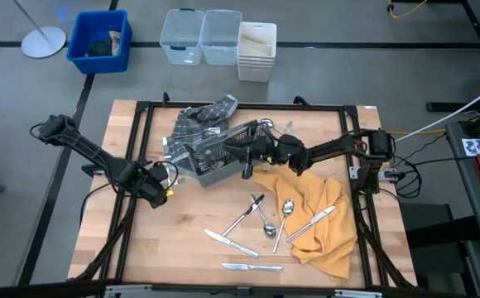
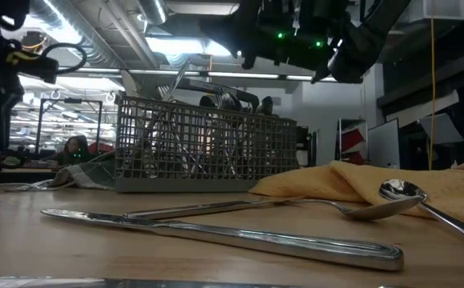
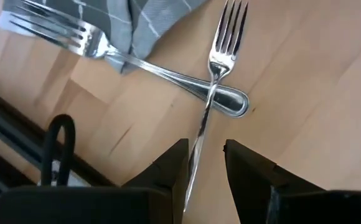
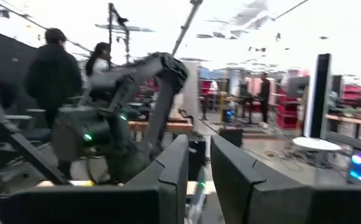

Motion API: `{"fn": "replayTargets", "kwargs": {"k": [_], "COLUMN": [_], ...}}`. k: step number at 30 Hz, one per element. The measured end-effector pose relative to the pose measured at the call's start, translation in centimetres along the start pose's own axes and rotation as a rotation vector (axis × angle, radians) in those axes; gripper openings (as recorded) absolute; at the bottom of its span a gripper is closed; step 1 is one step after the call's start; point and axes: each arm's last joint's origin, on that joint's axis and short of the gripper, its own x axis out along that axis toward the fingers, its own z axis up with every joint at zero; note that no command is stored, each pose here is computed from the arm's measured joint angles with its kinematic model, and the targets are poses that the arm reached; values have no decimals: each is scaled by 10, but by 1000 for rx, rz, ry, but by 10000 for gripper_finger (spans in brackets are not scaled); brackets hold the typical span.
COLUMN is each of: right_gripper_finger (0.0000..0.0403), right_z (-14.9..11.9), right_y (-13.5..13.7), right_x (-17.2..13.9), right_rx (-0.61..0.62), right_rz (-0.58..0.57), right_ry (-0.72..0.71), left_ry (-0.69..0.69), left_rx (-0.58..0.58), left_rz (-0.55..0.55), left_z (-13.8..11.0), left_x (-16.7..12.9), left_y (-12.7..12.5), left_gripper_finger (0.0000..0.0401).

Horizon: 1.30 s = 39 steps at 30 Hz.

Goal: Sort silverware
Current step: Put the silver fork into the gray silverware basket

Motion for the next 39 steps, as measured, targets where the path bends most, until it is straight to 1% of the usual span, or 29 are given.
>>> {"fn": "replayTargets", "kwargs": {"k": [5, 11, 17, 20, 29, 35, 39], "right_gripper_finger": [72, 72, 72, 72, 72, 72, 72], "right_z": [12, 18, 16, 16, 16, 15, 15], "right_y": [2, 3, 3, 3, 3, 3, 3], "right_x": [-1, -1, -1, -1, -1, -1, -1], "right_rx": [-3, -7, -4, -3, -3, -3, -3], "right_rz": [72, 116, 117, 118, 117, 118, 118], "right_ry": [-34, -55, -32, -31, -28, -27, -27], "left_ry": [8, 5, 31, 42, 43, 65, 105], "left_rx": [20, 76, 78, 104, 148, 114, 122], "left_rz": [16, 10, 64, 80, 80, 81, 53], "left_z": [-1, -2, -1, 2, 13, 17, 19], "left_x": [9, 21, 32, 36, 44, 46, 47], "left_y": [-4, -12, -12, -12, -12, -7, -5], "left_gripper_finger": [95, 95, 95, 95, 95, 95, 95]}}
